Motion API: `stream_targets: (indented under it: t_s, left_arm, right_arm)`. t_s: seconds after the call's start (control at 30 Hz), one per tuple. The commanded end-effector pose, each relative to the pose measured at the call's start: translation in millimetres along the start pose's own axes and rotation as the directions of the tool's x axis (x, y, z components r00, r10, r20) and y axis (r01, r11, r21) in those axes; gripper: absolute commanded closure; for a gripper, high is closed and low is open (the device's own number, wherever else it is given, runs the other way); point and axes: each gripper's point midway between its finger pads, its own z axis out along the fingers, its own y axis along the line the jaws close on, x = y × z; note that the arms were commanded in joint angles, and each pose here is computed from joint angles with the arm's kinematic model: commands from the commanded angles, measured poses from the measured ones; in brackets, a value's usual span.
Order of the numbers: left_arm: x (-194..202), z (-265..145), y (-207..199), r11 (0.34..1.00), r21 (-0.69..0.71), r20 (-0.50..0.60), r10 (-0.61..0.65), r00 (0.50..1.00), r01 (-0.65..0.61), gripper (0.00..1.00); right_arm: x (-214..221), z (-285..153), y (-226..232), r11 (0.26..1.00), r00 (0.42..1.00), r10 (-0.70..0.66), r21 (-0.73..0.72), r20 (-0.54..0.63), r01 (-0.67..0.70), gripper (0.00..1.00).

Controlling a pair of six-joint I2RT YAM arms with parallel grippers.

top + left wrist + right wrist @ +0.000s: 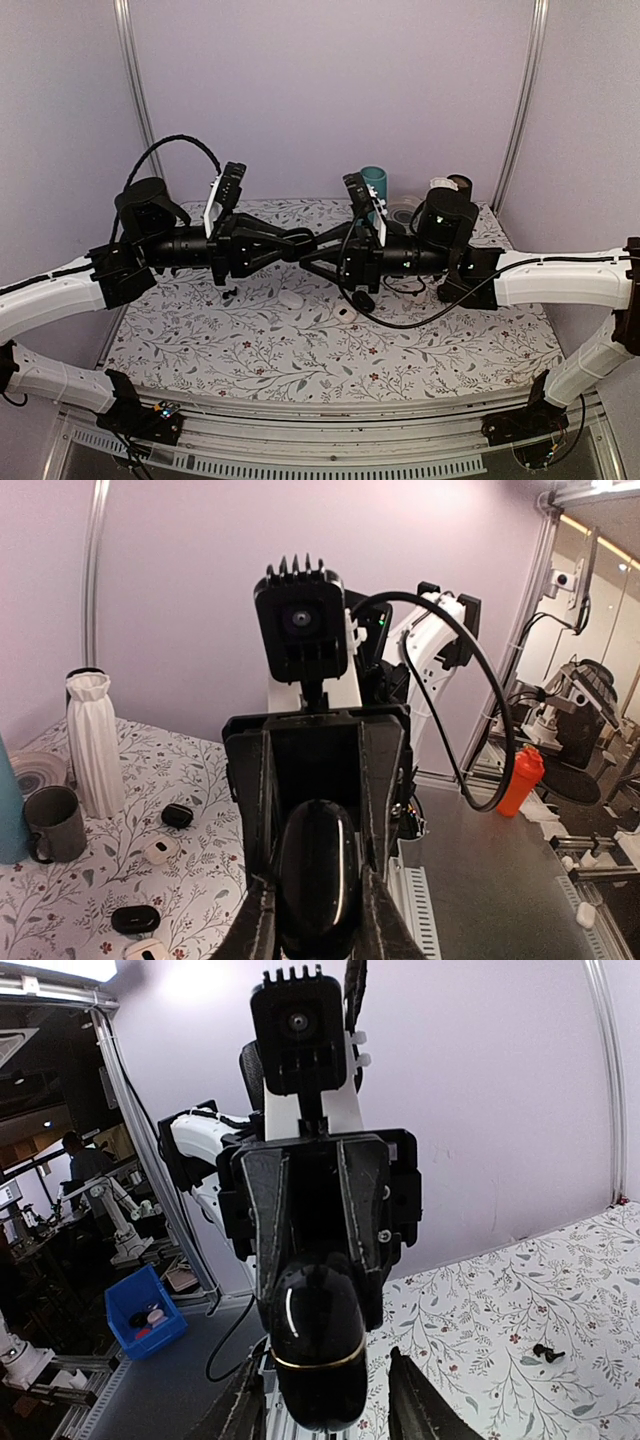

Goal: Insert the wireless bluetooth earbuds into the charging case
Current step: Pass from the left arm to the right

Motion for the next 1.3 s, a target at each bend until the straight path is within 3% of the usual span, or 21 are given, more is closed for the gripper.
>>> stream_targets:
  t_s: [0.0, 0.13, 0.4, 0.5, 0.6, 0.63, 0.7, 0.77, 0.83, 0.97, 1.17, 1.27]
  left_arm:
    - [-0.4, 2.7, -5.4, 1.0, 0.022, 0.01, 0.001, 1.0, -0.001, 1.0]
    - [1.1, 4.0, -4.7, 1.0, 0.024, 0.005, -0.004, 1.0, 0.004, 1.0]
    - [1.0, 4.2, -2.9, 1.0, 0.013, 0.006, -0.006, 1.0, 0.006, 1.0]
    - [1.1, 4.2, -3.0, 1.0, 0.014, 0.005, -0.007, 1.0, 0.007, 1.0]
    - [0.6, 4.3, -2.7, 1.0, 0.011, 0.002, -0.009, 1.0, 0.009, 1.0]
    - [0.4, 4.0, -2.6, 1.0, 0.009, 0.001, -0.01, 1.0, 0.01, 0.96]
    - [0.1, 3.3, -0.7, 1.0, -0.006, 0.0, -0.017, 1.0, 0.017, 0.68]
    - [-2.5, 1.4, 2.4, 0.999, -0.035, 0.008, -0.018, 1.0, 0.018, 0.49]
    - [-5.6, -1.3, 8.5, 0.997, -0.078, 0.02, -0.018, 1.0, 0.019, 0.38]
    - [-11.7, -7.5, 18.5, 0.988, -0.151, 0.038, -0.017, 0.999, 0.023, 0.28]
    - [-11.7, -11.4, 36.3, 0.97, -0.238, 0.03, -0.035, 0.999, 0.041, 0.27]
    - [-8.8, -9.4, 29.8, 0.981, -0.191, 0.014, -0.038, 0.999, 0.04, 0.26]
  right_arm:
    - [-7.6, -1.9, -2.2, 1.0, 0.999, -0.001, 0.005, 0.043, 0.0, 0.59]
    - [-7.9, -1.0, -3.5, 1.0, 0.999, -0.001, 0.007, 0.044, 0.001, 0.59]
    - [-4.9, 1.3, -4.8, 1.0, 0.999, 0.002, 0.002, 0.036, -0.002, 0.72]
    - [-4.9, 1.7, -4.4, 1.0, 0.999, 0.006, -0.002, 0.036, -0.005, 0.79]
    - [-4.3, 1.6, -5.4, 1.0, 0.999, 0.006, 0.005, 0.036, -0.006, 0.95]
    - [-4.8, 1.2, -5.9, 1.0, 0.999, 0.007, 0.009, 0.039, -0.007, 0.96]
    - [-4.8, 0.1, -6.7, 1.0, 0.999, 0.003, 0.016, 0.042, -0.003, 0.97]
    - [-3.2, -0.9, -5.9, 1.0, 0.999, -0.001, 0.015, 0.041, 0.0, 0.98]
    - [-1.9, -1.7, -5.2, 1.0, 0.999, -0.016, 0.012, 0.038, 0.015, 0.98]
    - [1.9, -4.1, -3.0, 0.999, 0.999, -0.04, 0.007, 0.029, 0.04, 0.98]
    - [1.8, -8.2, -2.5, 0.997, 0.997, -0.068, 0.022, 0.031, 0.067, 0.98]
    - [1.0, -8.1, -5.6, 0.997, 0.997, -0.066, 0.04, 0.03, 0.065, 0.98]
